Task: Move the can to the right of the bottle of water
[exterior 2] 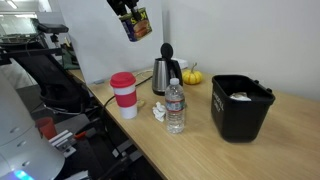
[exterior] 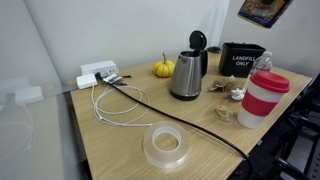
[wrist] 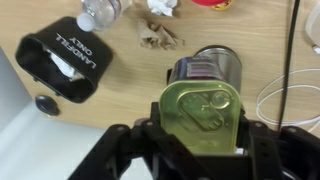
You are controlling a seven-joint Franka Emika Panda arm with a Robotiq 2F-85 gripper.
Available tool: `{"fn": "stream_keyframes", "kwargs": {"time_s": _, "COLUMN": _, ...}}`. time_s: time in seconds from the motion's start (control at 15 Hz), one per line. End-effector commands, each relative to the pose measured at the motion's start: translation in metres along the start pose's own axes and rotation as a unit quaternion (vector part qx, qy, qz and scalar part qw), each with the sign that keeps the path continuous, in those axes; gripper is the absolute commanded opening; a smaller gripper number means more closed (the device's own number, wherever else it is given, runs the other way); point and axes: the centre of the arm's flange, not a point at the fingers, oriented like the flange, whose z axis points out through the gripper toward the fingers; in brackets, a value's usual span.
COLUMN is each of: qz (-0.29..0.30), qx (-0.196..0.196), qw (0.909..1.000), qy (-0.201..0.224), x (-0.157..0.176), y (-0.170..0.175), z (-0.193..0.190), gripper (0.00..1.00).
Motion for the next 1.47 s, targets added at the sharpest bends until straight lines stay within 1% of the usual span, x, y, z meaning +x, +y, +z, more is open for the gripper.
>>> {"fn": "stream_keyframes", "kwargs": {"time_s": 0.0, "qz": 0.096, "qx": -0.035, "qw": 0.9945, "qy": -0.025, "x": -0.027, "y": 0.037, "z": -0.016, "gripper": 0.39}}
{"fn": "stream_keyframes", "kwargs": {"time_s": 0.07, "qz": 0.055, "qx": -0.022, "qw": 0.9981, "qy": -0.019, "x": -0.014, "y": 0.028, "z": -0.007, "gripper": 0.64}}
{"fn": "stream_keyframes", "kwargs": {"time_s": 0.2, "qz": 0.081, "qx": -0.032, "qw": 0.9959, "qy": -0.022, "x": -0.023, "y": 0.038, "z": -0.012, "gripper": 0.64}}
{"fn": "stream_keyframes", "kwargs": {"time_s": 0.6, "qz": 0.088, "qx": -0.035, "qw": 0.9952, "qy": -0.022, "x": -0.025, "y": 0.035, "z": -0.01, "gripper": 0.64}}
{"fn": "stream_keyframes", "kwargs": {"time_s": 0.67, "qz": 0.088, "qx": -0.035, "qw": 0.9952, "qy": -0.022, "x": -0.025, "y": 0.035, "z": -0.01, "gripper": 0.39}}
{"fn": "stream_keyframes", "kwargs": {"time_s": 0.8, "qz": 0.135, "qx": -0.05, "qw": 0.9891, "qy": -0.03, "x": -0.026, "y": 0.047, "z": -0.003, "gripper": 0.39}}
{"fn": "stream_keyframes", "kwargs": {"time_s": 0.87, "qz": 0.176, "qx": -0.065, "qw": 0.9817, "qy": -0.035, "x": -0.028, "y": 0.057, "z": 0.004, "gripper": 0.39}}
{"fn": "stream_keyframes", "kwargs": {"time_s": 0.93, "qz": 0.201, "qx": -0.07, "qw": 0.9762, "qy": -0.038, "x": -0.03, "y": 0.066, "z": 0.011, "gripper": 0.39}}
{"fn": "stream_keyframes", "kwargs": {"time_s": 1.07, "qz": 0.259, "qx": -0.087, "qw": 0.9608, "qy": -0.047, "x": -0.04, "y": 0.09, "z": 0.03, "gripper": 0.39}}
{"fn": "stream_keyframes", "kwargs": {"time_s": 1.2, "qz": 0.315, "qx": -0.103, "qw": 0.9402, "qy": -0.077, "x": -0.053, "y": 0.116, "z": 0.046, "gripper": 0.39}}
{"fn": "stream_keyframes", "kwargs": {"time_s": 1.27, "qz": 0.342, "qx": -0.113, "qw": 0.9289, "qy": -0.085, "x": -0.057, "y": 0.127, "z": 0.049, "gripper": 0.39}}
{"fn": "stream_keyframes", "kwargs": {"time_s": 1.4, "qz": 0.393, "qx": -0.134, "qw": 0.9035, "qy": -0.106, "x": -0.068, "y": 0.148, "z": 0.063, "gripper": 0.39}}
